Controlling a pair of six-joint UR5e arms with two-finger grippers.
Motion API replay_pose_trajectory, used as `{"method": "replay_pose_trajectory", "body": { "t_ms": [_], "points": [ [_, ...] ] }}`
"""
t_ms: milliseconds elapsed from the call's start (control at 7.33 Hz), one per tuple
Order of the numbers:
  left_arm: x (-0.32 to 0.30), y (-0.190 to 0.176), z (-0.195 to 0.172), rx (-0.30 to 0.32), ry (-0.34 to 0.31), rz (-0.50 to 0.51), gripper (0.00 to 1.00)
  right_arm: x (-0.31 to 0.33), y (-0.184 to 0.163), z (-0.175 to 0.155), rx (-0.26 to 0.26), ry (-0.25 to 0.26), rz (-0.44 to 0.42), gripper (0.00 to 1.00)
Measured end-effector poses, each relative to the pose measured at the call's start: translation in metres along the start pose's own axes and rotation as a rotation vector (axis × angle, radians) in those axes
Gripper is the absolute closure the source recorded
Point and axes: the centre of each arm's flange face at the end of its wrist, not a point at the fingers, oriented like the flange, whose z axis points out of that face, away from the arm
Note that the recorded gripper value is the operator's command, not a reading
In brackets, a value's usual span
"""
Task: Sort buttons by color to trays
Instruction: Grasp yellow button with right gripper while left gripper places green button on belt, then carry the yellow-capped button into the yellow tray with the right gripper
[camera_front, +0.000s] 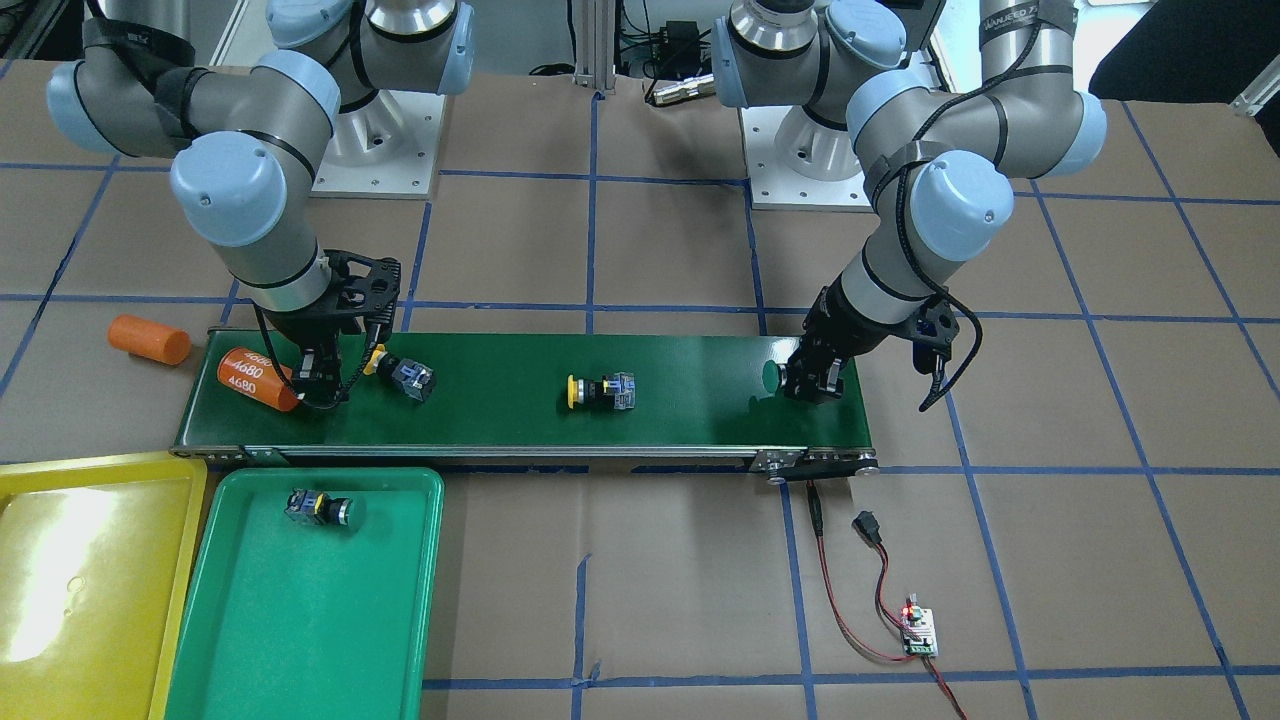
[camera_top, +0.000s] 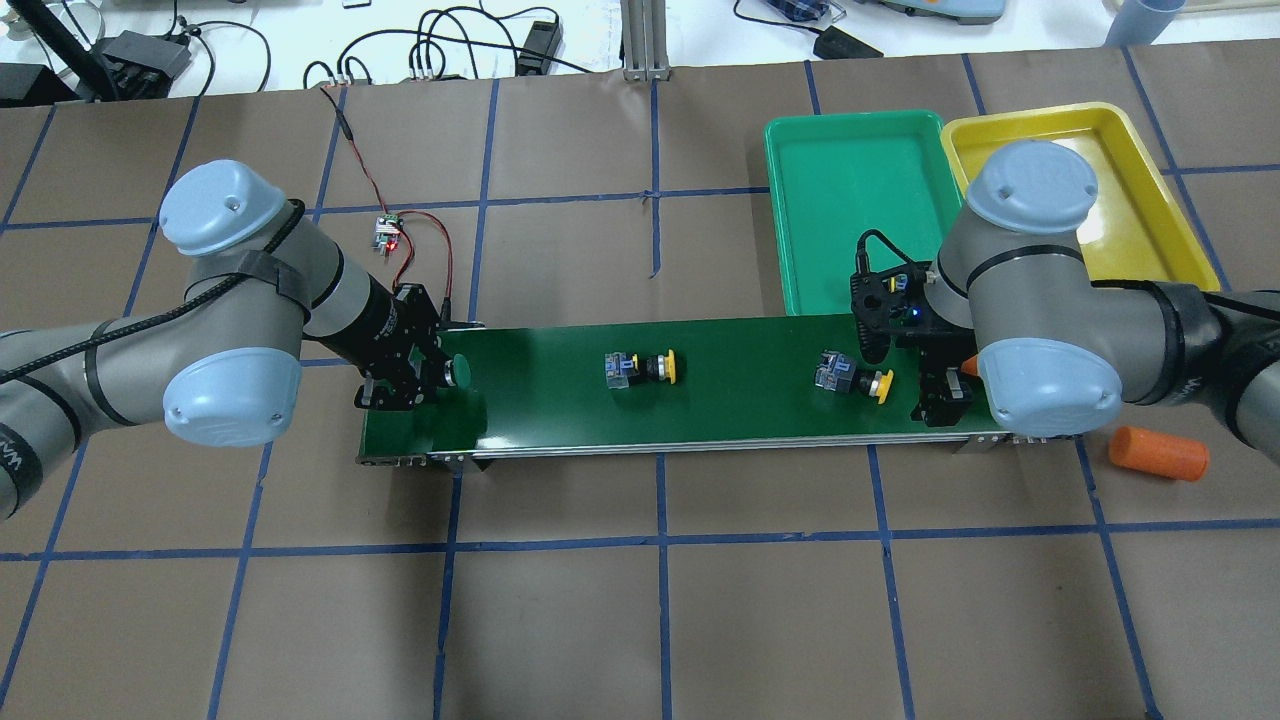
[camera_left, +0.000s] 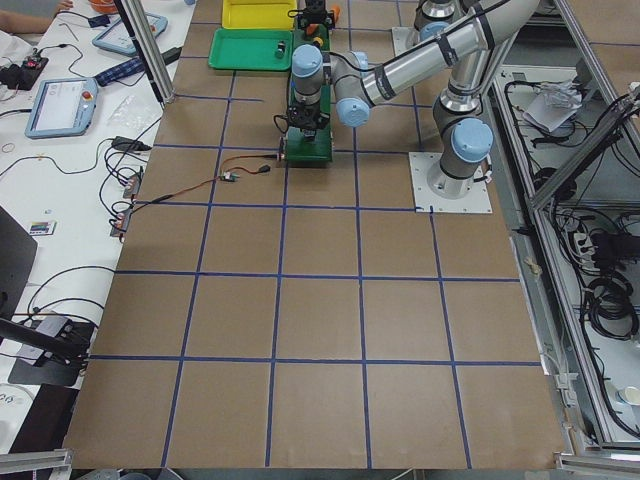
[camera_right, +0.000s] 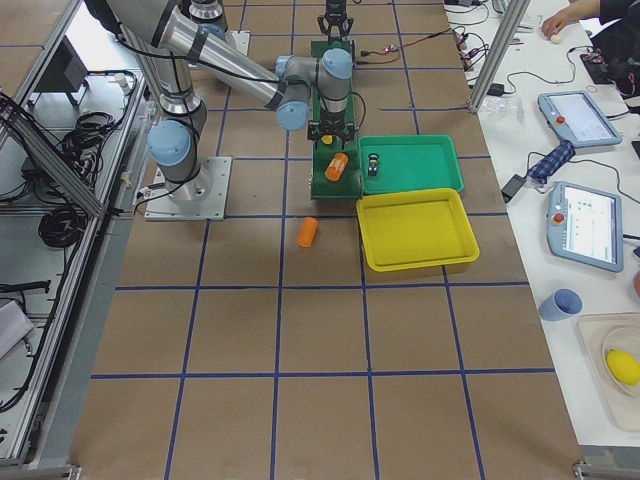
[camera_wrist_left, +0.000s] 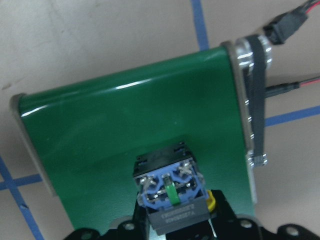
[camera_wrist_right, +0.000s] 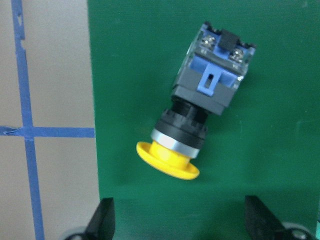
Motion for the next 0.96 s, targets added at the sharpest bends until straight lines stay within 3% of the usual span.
{"method": "replay_pose_trajectory", "body": {
  "t_ms": [136,273,546,819,955],
  "points": [
    [-0.003,0.0,0.002,0.02,-0.012,-0.013,0.13,0.0,0.0,0.0,0.001,-0.001,-0.001,0.08],
    [-0.005,-0.001,0.004,0.029,-0.016,-0.04,0.0,0.0,-0.001,0.001,0.003,-0.001,-0.001,0.08],
    [-0.002,-0.001,-0.001,0.042,0.007,-0.071,0.0,0.0,-0.001,0.001,0.008,-0.001,-0.001,0.14],
    [0.011,0.001,-0.039,0.071,0.089,-0.047,0.06,0.0,-0.002,0.0,0.012,0.001,0.0,0.41],
    [0.017,0.001,-0.07,0.111,0.138,0.009,0.09,0.001,-0.002,0.0,0.012,0.006,0.0,0.68]
  ]
}}
